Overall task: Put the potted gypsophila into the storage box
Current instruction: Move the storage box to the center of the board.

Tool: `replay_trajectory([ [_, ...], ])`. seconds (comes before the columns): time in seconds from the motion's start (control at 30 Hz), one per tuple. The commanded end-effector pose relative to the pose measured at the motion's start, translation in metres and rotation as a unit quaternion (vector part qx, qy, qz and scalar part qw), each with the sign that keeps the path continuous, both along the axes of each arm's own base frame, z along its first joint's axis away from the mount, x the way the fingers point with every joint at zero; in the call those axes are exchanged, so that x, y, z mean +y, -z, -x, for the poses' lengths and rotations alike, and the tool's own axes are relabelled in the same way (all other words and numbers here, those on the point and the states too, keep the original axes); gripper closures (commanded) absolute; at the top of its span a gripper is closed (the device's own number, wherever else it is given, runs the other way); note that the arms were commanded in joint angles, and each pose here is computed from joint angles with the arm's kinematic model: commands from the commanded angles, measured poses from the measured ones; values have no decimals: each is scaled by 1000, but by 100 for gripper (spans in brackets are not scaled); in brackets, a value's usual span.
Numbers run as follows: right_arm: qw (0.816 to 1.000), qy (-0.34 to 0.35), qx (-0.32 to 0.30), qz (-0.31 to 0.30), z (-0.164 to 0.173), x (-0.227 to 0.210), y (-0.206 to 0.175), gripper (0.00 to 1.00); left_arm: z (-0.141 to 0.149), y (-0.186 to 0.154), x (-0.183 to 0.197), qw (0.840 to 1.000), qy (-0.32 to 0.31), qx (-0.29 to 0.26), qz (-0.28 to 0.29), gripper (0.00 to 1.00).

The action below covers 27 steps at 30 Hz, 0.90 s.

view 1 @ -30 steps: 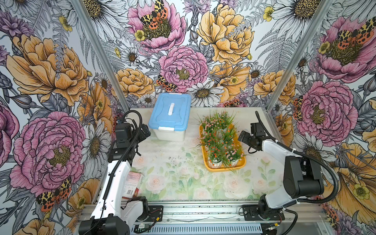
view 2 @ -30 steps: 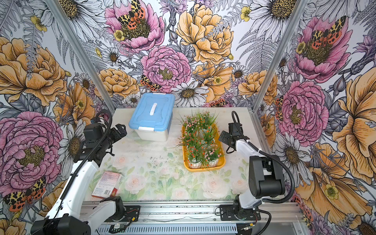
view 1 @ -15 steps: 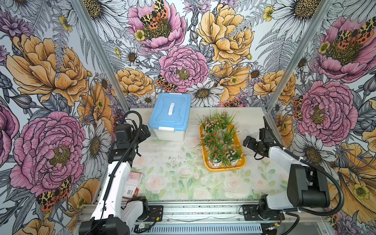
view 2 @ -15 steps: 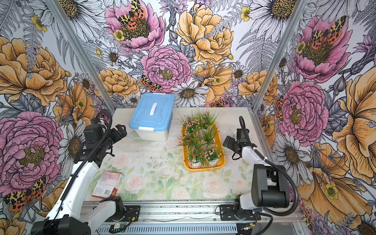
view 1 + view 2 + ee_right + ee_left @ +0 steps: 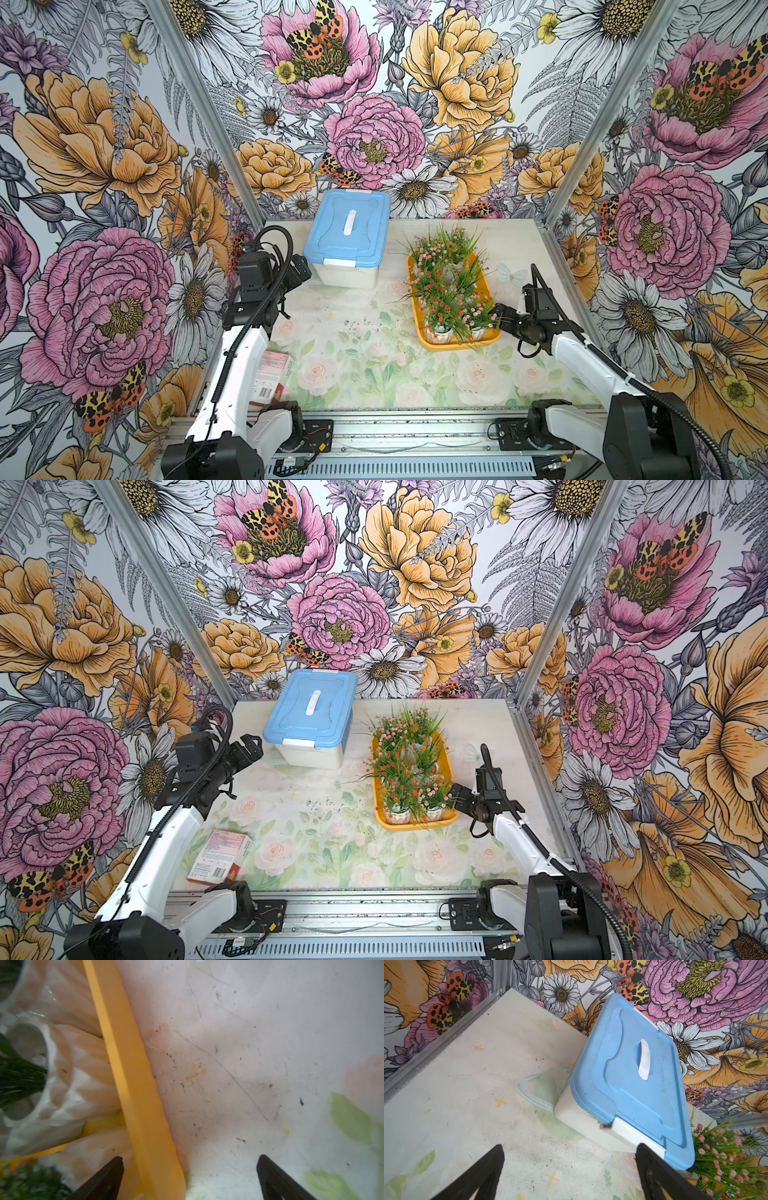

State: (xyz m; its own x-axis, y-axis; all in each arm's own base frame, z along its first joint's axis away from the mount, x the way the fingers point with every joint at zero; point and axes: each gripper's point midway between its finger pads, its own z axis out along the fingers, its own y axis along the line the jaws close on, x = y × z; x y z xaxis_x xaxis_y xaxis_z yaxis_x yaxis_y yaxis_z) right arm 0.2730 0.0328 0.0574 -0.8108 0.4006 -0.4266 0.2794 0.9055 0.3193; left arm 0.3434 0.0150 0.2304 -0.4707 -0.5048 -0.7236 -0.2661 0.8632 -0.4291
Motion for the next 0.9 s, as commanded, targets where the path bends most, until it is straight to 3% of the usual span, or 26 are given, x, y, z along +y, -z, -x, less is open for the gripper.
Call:
replay_trajectory([
  [0.0,997,21,55,48,22,-9,16,1,-4,-15,-10,1000,23,-21,0,1],
  [0.3,993,-45,102,43,55,37,37,0,-6,-18,-18,999,44,-24,6,1],
  [0.87,976,-186,82,83,97,111,40,1,6,-23,-30,996,83,-37,2,1],
])
